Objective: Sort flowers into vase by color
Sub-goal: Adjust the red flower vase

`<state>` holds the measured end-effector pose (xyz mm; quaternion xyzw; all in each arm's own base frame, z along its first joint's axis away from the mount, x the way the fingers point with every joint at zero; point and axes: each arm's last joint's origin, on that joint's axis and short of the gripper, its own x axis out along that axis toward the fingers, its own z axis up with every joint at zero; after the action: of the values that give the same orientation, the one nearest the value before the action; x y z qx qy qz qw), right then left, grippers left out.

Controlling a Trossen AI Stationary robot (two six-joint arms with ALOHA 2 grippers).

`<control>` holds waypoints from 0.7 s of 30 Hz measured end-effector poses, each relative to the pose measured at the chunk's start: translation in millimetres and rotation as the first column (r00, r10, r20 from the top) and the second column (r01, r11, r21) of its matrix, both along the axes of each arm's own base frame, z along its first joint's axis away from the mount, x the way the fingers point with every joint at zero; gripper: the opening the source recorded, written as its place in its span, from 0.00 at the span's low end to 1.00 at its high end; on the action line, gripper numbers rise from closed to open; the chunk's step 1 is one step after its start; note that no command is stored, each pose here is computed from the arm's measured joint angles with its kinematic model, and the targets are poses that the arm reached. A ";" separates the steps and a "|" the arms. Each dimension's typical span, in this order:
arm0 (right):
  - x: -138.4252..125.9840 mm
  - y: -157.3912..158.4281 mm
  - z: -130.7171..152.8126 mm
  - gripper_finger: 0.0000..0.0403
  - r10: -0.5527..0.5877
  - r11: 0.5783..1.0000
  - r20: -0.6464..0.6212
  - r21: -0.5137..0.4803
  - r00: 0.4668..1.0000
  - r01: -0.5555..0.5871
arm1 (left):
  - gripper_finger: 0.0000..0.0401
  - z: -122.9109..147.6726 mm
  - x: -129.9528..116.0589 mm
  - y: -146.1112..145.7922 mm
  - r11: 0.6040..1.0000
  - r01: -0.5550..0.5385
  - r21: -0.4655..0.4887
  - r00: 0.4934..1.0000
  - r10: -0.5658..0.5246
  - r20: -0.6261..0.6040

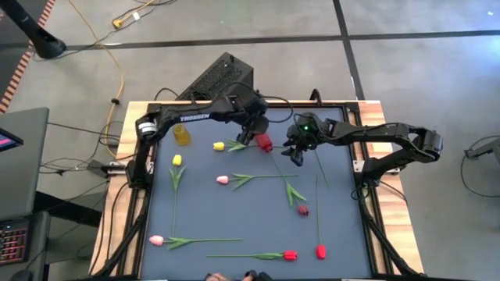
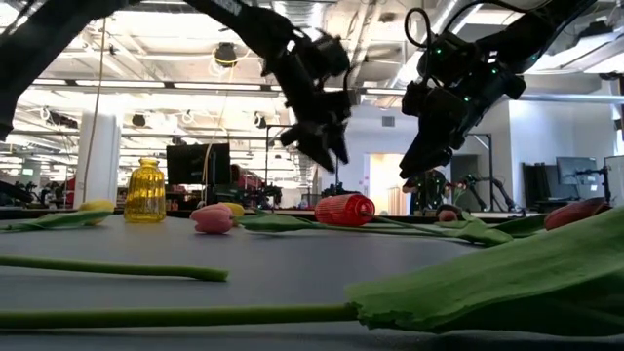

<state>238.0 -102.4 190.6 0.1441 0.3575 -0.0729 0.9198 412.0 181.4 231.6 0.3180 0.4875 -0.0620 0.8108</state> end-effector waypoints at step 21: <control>-1.8 2.4 -2.4 0.56 0.042 0.999 -0.035 -0.021 0.998 -0.043 | 0.67 -36.6 35.8 14.8 0.980 0.104 -0.169 0.974 -0.135 -0.180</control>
<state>236.3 -100.0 188.2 0.1249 0.3757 -0.0598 0.9163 447.8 196.1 194.9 0.2739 0.5363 -0.1795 0.7779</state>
